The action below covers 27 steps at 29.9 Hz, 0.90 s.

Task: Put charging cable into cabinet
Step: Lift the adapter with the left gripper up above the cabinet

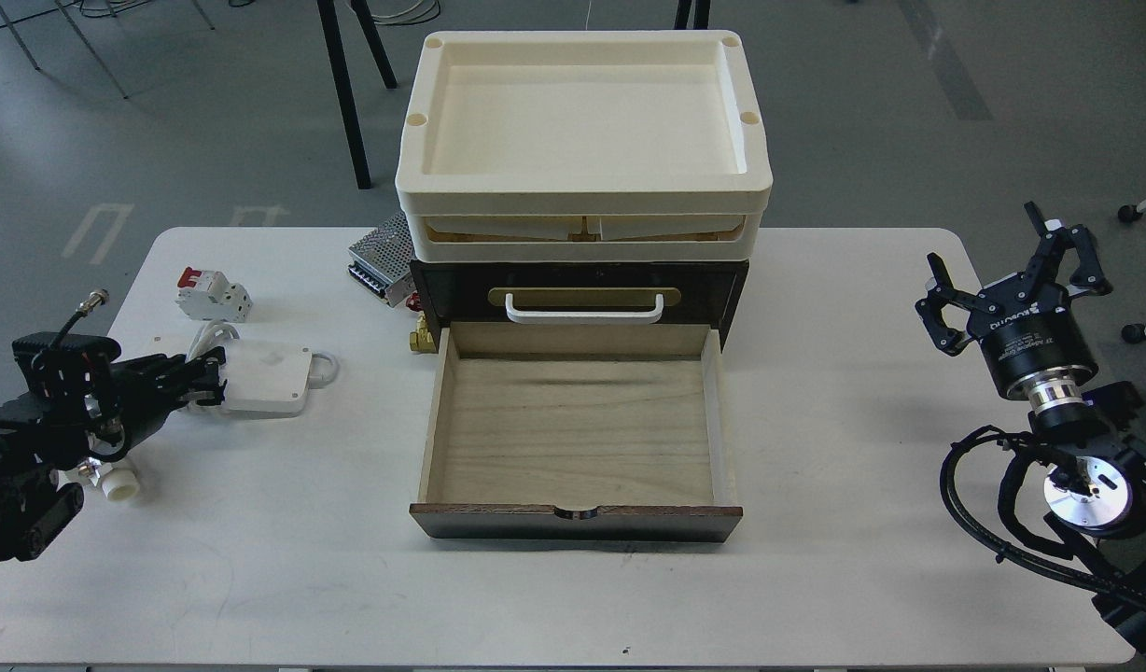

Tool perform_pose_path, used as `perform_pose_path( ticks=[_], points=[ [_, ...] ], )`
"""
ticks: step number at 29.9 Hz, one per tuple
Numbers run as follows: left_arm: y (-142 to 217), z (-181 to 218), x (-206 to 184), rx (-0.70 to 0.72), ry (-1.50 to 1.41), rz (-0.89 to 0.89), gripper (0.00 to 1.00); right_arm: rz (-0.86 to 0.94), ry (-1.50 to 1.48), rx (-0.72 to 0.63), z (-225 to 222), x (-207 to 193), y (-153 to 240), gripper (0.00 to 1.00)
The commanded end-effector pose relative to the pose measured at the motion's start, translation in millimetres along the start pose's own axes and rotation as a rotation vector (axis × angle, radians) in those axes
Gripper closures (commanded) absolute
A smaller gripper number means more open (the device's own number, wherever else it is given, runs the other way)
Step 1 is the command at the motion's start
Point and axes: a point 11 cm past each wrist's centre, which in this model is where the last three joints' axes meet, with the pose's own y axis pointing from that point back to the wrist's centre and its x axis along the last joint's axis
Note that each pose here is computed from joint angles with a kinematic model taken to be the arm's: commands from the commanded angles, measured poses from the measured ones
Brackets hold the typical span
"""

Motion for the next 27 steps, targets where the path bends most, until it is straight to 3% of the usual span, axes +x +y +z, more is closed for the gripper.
perform_pose_path(
  ticks=[1,12,19,27],
  points=[
    [3,-8,11,0.024,0.043,0.040,0.94,0.000,0.000,0.001,0,0,0,0.01],
    [44,-80,115,0.144,0.406,0.236,0.94,0.000,0.000,-0.001,0,0,0,0.01],
    [85,-87,244,-0.044,0.743,0.391,0.94,0.000,0.000,-0.001,0,0,0,0.01],
    [138,-57,368,-0.268,0.752,0.536,0.94,0.000,0.000,-0.001,0,0,0,0.01]
  ],
)
